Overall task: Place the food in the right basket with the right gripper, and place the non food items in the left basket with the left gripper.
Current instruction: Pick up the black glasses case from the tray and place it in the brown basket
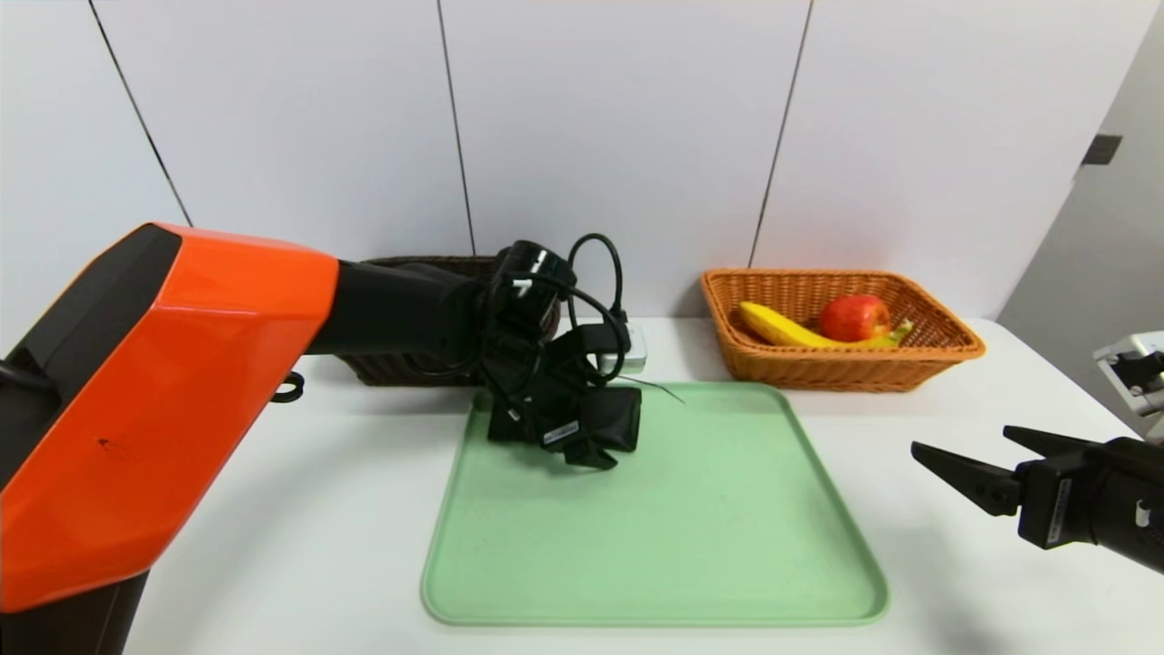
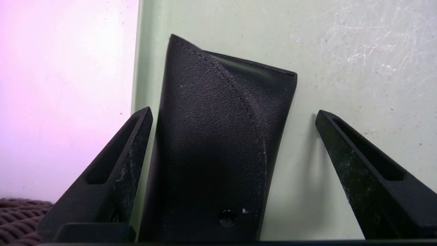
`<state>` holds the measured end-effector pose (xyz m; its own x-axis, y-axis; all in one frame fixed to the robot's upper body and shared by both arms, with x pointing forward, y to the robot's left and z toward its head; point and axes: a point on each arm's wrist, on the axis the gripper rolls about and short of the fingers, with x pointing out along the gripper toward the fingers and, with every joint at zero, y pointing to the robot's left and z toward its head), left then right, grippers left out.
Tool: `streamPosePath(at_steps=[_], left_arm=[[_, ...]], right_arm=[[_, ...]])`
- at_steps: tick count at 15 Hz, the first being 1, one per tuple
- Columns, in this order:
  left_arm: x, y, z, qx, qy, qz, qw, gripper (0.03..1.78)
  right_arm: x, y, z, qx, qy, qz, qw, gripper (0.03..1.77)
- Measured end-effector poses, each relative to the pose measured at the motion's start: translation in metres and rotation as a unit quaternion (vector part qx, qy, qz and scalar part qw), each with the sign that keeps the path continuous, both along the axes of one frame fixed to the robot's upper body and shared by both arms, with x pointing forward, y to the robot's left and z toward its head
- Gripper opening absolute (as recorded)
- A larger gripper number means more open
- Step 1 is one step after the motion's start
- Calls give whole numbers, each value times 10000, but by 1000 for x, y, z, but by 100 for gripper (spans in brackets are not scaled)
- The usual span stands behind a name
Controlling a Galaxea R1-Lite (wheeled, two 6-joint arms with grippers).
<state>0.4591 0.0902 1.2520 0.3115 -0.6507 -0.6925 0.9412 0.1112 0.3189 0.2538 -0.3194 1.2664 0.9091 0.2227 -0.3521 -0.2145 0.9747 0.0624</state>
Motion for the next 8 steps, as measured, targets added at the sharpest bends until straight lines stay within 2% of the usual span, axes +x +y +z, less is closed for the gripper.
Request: streamPosePath(at_steps=[8], left_arm=[[1, -2, -5, 3, 59, -36, 10000, 169]], right_arm=[[-1, 1, -3, -1, 44, 31, 10000, 171]])
